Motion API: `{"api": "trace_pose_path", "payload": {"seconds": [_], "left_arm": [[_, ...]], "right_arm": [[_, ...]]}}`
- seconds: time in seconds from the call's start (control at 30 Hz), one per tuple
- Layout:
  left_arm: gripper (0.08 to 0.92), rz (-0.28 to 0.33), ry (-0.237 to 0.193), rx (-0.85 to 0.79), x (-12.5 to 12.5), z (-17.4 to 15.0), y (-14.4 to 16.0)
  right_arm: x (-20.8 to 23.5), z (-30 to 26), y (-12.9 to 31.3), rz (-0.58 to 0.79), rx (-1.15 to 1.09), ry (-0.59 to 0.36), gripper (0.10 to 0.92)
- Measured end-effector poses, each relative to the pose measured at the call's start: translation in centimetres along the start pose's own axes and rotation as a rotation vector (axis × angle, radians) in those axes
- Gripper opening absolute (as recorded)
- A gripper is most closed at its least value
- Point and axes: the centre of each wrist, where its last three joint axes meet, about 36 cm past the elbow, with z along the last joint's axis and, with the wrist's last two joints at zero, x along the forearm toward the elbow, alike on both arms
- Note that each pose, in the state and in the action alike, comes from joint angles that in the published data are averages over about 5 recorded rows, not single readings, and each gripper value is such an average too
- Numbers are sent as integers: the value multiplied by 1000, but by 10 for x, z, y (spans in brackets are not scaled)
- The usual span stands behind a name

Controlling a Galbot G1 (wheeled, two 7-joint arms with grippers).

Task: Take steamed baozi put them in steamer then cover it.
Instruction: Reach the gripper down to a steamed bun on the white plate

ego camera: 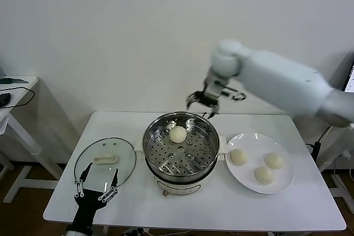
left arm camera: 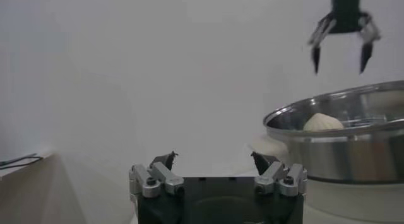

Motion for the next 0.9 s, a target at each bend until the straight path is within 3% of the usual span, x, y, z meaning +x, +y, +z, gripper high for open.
{"api": "trace_pose_path", "payload": {"seconds": [0.23,0.43,0.9], "left_arm": [[823,13,-7,0,-3,0,-2],[823,13,-5,5,-3,0,-4],[823,0,8,3,-2,4,-3]], "right_arm": [[-13,58,84,-33,-361,-12,823],[-44,77,132,-48,-540,-25,823],[-123,75,163,-82,-686,-31,823]]}}
